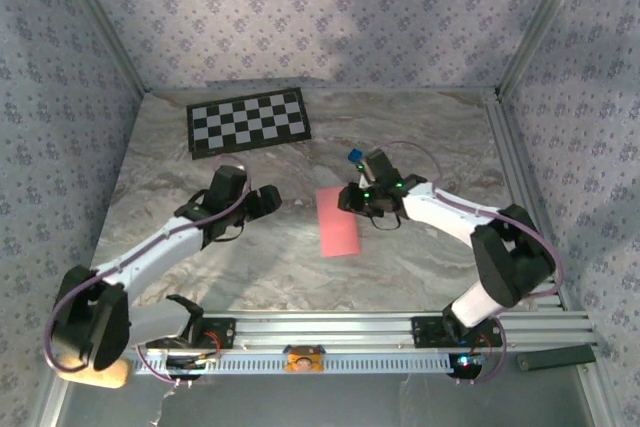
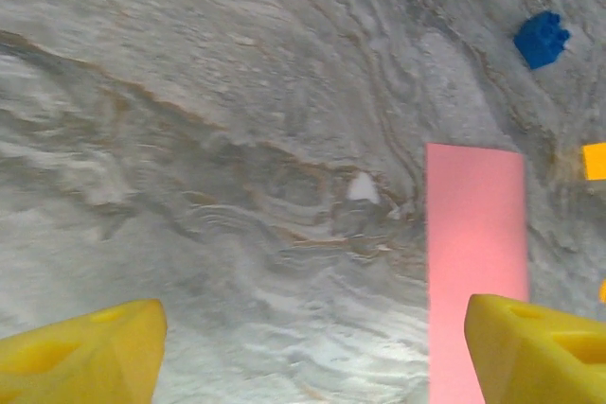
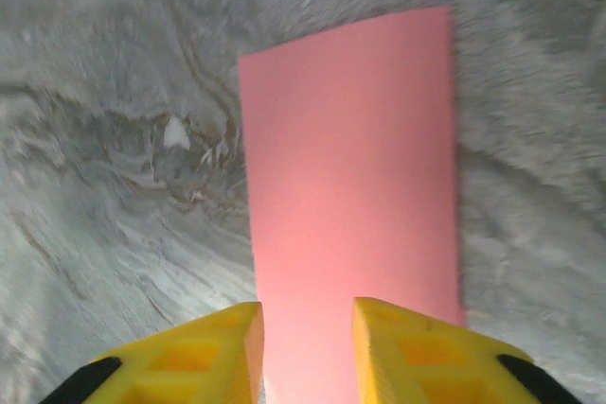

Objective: Fold a paper plane with a square sheet of paper (pick it up from the middle)
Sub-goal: Turn over the paper at the center of the table, then third fold the triangle at the center of the table.

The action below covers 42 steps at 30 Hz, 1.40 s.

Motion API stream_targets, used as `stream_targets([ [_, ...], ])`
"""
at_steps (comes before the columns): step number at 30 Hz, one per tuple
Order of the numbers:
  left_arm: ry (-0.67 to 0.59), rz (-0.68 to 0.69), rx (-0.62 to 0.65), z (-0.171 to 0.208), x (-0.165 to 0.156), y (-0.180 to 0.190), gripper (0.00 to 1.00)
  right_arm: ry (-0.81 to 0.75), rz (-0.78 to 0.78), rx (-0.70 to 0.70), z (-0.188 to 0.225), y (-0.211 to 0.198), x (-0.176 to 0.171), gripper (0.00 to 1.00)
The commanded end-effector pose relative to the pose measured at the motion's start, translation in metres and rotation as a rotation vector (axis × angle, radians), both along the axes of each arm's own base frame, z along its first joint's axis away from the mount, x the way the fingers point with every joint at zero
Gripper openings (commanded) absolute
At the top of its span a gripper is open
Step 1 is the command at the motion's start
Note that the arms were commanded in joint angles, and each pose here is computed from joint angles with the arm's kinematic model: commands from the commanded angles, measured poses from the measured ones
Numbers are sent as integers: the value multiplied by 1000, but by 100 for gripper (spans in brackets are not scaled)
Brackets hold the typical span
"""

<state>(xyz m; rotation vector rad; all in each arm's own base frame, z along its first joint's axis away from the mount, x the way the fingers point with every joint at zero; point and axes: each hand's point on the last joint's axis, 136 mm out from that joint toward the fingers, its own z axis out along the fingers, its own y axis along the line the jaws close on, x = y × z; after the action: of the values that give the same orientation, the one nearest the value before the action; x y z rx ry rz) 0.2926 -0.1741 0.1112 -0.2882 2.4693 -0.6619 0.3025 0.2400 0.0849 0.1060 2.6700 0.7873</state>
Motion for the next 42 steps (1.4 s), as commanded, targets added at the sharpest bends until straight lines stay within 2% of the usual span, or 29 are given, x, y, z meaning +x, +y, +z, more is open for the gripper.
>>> stream_targets([
  [1,17,-149,-98,12,5,-41,74,36,-38,145,-6,-9,-2,27],
  [5,143,-227,-90,-12,5,-70,66,32,-51,250,-11,-14,-8,21],
  [12,296,-284,-144,-37,3,-111,56,95,-6,276,-24,-3,-14,16],
  [23,343,-311,-138,-46,-1,-122,54,172,28,265,-48,4,-17,13],
  [27,361,-321,-152,-47,-3,-124,54,232,-15,200,-72,-9,-25,13],
  [31,387,-333,-162,-51,-6,-127,53,299,-66,198,-92,-16,-35,11],
  [42,449,-348,-165,-67,-12,-136,48,323,-142,179,-98,-24,-38,9],
])
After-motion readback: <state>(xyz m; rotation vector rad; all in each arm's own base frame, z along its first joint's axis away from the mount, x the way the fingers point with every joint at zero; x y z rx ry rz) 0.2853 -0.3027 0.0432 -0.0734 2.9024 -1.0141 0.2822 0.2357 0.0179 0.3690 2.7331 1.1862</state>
